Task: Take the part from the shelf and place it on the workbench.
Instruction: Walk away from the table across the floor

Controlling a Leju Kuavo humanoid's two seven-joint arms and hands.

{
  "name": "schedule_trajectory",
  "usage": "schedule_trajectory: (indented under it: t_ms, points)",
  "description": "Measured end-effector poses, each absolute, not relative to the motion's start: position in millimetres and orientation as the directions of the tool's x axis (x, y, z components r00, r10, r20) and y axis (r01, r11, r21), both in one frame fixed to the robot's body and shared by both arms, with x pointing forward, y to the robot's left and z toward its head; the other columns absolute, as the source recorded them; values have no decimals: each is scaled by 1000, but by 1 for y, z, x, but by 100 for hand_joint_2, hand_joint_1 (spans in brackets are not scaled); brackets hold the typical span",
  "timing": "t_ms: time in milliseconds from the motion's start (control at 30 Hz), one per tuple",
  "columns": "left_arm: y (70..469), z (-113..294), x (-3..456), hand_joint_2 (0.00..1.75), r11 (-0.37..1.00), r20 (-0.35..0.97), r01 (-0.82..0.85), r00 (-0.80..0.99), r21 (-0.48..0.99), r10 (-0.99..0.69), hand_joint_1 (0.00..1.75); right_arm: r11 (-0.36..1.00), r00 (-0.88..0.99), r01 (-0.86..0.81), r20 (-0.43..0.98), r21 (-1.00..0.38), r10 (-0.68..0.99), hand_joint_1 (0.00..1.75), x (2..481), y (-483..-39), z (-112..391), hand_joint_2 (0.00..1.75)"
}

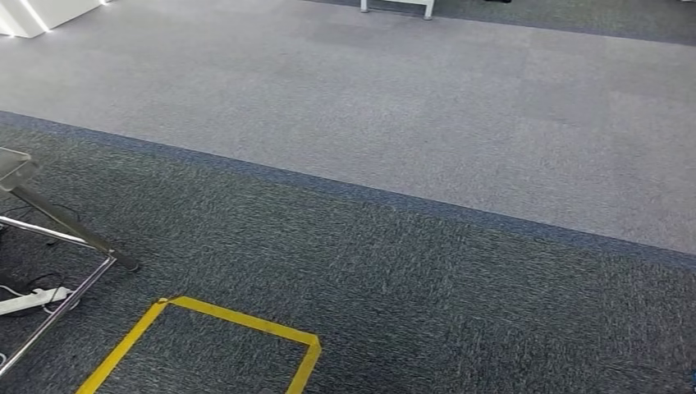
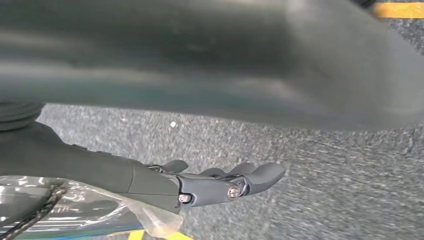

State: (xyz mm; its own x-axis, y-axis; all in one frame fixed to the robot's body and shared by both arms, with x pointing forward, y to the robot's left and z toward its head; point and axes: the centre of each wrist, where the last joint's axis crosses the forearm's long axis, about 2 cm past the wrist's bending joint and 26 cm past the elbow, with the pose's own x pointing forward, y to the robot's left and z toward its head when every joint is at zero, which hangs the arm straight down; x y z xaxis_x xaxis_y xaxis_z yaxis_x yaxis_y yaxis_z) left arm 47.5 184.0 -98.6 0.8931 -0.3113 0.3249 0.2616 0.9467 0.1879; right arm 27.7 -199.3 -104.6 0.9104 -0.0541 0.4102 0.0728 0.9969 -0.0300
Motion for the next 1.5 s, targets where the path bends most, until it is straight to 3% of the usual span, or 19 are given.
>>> schedule_trajectory:
  t_ms: [433, 1500]
  points:
    - [184, -98, 50, 0, 921, 342, 326, 858, 213, -383, 0, 994, 908, 105, 411, -22, -87, 0, 26, -198, -105, 0]
    - [184, -99, 47, 0, 930, 391, 328, 844, 165, -367, 0, 980, 887, 181, 445, -86, -125, 0, 28, -198, -104, 0]
